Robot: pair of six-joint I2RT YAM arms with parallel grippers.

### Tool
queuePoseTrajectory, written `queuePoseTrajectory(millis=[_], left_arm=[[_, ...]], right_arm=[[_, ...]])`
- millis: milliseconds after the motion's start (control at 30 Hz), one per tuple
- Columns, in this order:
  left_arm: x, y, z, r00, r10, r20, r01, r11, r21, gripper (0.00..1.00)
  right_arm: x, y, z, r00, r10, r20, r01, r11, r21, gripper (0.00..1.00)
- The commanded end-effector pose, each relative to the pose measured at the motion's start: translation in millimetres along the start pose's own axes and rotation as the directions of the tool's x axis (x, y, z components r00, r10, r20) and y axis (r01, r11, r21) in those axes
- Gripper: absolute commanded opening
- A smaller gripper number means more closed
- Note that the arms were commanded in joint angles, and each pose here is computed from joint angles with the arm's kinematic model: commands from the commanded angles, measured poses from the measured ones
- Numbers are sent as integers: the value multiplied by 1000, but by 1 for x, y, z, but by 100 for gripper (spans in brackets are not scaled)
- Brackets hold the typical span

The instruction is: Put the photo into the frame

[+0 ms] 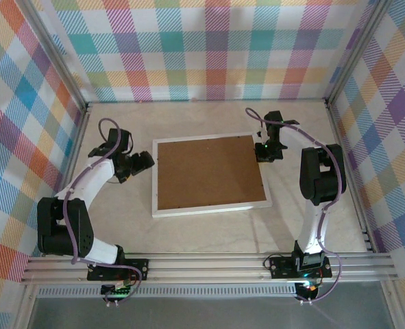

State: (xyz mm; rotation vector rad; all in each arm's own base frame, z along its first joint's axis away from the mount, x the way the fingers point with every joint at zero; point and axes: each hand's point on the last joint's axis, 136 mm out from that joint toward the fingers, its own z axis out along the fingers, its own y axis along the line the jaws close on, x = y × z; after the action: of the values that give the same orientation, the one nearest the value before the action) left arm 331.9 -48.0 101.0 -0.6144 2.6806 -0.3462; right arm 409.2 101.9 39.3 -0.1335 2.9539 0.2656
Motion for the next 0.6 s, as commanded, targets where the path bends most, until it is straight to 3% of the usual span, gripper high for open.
queuePoseTrajectory(millis=[0, 233, 567], left_arm=[[25, 14, -5, 998, -31, -52, 30, 999, -16, 88], [73, 31, 3, 985, -49, -167, 46, 999, -23, 88], [88, 31, 18, 979, -42, -201, 37, 999, -31, 87]], right_arm=[[19, -2, 20, 996, 35, -81, -35, 999, -3, 0], [22, -1, 20, 996, 51, -77, -52, 999, -8, 0], [23, 1, 22, 995, 49, -85, -51, 999, -17, 0]])
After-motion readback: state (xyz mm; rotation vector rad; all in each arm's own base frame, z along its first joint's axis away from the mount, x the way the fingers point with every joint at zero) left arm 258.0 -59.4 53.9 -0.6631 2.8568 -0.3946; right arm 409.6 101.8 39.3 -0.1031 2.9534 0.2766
